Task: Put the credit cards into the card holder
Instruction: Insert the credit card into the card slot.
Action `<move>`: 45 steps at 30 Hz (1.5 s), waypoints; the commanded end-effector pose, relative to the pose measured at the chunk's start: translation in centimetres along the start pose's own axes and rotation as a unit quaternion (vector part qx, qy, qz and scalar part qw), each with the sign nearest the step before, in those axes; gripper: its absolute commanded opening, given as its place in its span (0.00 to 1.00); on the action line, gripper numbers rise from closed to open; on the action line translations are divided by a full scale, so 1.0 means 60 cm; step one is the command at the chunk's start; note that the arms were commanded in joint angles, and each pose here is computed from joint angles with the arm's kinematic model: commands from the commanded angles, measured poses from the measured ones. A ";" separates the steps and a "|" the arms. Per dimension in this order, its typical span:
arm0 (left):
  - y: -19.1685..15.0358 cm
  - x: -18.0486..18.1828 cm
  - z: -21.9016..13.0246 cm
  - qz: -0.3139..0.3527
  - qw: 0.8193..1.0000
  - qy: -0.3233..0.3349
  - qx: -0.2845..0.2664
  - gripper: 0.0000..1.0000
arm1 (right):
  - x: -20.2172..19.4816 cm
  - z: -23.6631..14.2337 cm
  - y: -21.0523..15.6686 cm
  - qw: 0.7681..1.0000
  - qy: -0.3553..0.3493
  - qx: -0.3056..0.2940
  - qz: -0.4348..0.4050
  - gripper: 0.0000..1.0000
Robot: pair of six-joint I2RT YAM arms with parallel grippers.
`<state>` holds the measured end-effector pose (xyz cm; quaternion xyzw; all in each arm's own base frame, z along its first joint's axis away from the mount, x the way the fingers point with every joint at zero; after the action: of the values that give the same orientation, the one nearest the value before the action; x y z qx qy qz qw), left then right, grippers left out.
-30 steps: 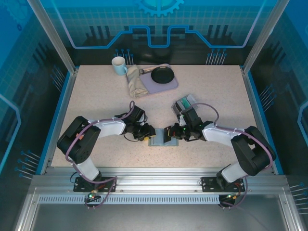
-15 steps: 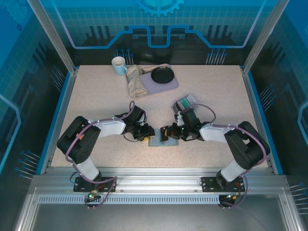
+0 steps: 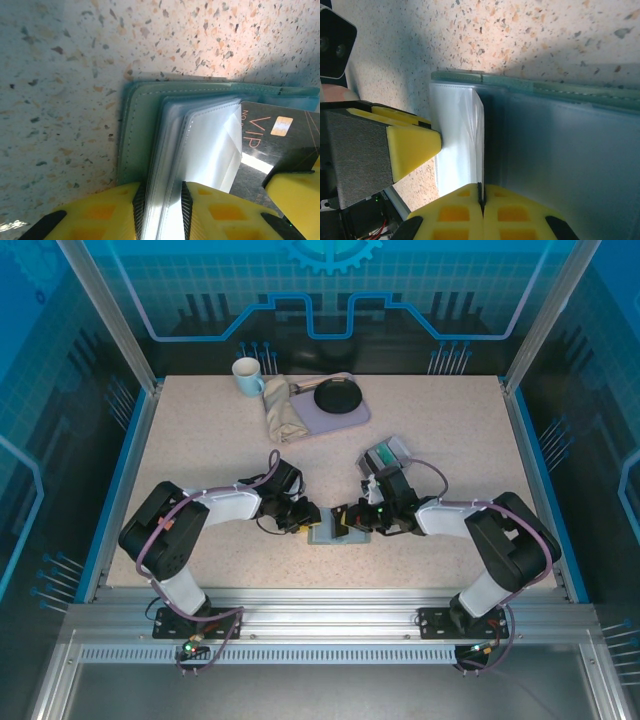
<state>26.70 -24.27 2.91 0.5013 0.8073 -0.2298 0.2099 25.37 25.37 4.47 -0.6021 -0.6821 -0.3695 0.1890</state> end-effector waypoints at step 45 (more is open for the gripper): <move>-0.004 0.017 0.002 -0.004 1.000 0.020 -0.005 0.29 | 0.031 0.025 -0.016 0.998 -0.034 0.053 0.001 0.11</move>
<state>26.74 -24.10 2.88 0.4999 0.8106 -0.2247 0.2063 24.02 26.38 3.93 -0.6131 -0.7099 -0.2965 0.1797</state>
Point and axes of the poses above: each hand's point on the last joint's axis, 136 mm out from that joint toward the fingers, its own z axis out along the fingers, its own x axis along the line the jaws close on, y = z × x, the point moved 1 cm from there along -z, back along the fingers, and after that the axes turned 12 degrees about -z, right-handed, at the moved point
